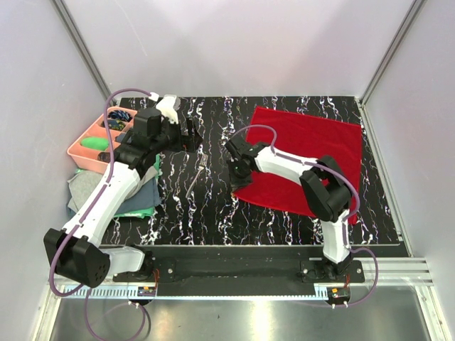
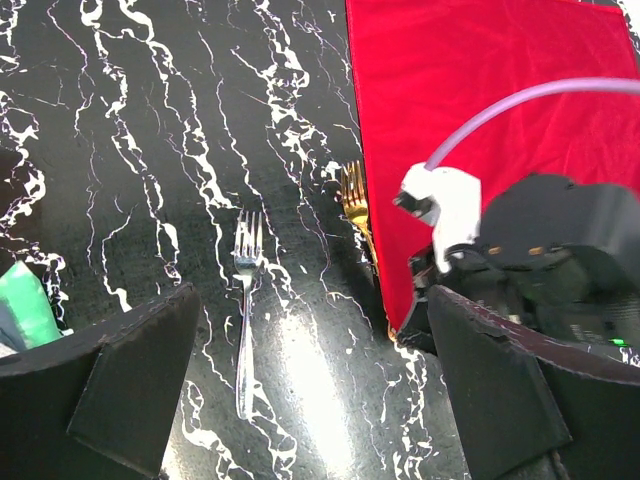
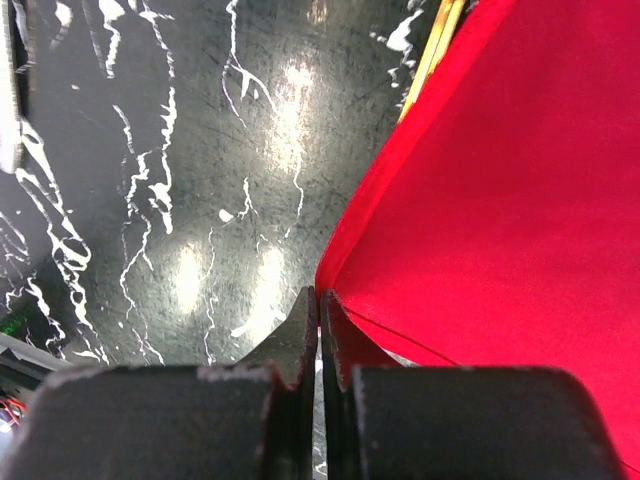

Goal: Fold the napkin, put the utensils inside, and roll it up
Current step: Fold the napkin

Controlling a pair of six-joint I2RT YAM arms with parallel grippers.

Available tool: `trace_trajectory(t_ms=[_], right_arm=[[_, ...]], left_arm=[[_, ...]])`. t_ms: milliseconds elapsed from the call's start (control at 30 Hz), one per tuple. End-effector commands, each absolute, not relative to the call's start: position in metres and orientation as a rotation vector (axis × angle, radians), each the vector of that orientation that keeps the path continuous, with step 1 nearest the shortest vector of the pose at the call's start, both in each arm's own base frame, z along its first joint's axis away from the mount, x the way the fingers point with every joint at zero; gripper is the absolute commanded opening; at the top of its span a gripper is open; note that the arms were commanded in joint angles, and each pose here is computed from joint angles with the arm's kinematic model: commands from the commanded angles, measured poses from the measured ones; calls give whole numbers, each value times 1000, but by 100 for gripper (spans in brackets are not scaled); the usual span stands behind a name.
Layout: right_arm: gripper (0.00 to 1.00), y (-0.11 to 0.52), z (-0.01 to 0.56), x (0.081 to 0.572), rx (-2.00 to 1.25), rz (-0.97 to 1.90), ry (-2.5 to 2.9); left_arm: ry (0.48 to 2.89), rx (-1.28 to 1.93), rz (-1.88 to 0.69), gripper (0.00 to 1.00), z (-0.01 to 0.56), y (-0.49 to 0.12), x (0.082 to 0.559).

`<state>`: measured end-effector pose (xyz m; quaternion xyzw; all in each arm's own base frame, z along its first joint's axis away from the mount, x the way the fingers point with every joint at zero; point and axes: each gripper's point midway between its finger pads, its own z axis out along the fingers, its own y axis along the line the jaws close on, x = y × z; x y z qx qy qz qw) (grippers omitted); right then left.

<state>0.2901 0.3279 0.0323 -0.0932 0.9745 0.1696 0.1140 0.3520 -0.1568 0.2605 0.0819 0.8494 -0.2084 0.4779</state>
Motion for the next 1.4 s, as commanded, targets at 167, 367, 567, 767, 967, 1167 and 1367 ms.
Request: trace_trajectory(t_ms=[167, 367, 567, 767, 967, 1167, 1367], right_arm=[[0, 234, 107, 363, -149, 413, 2642], [0, 135, 96, 413, -17, 167, 2647], [0, 59, 82, 454, 119, 11, 2653], [0, -4, 79, 486, 227, -119, 2636], [0, -62, 83, 510, 338, -228, 2595], [0, -101, 81, 536, 405, -309, 2545], [0, -135, 77, 556, 449, -417, 2498]], left_arm=[[2000, 189, -486, 99, 279, -151, 355], [2002, 188, -497, 99, 279, -152, 355], [2018, 195, -543, 99, 275, -160, 354], [2035, 204, -580, 99, 271, -165, 354], [2060, 217, -621, 99, 264, -172, 354], [2074, 216, -604, 99, 259, -171, 356], [2086, 210, -592, 99, 255, -169, 358]])
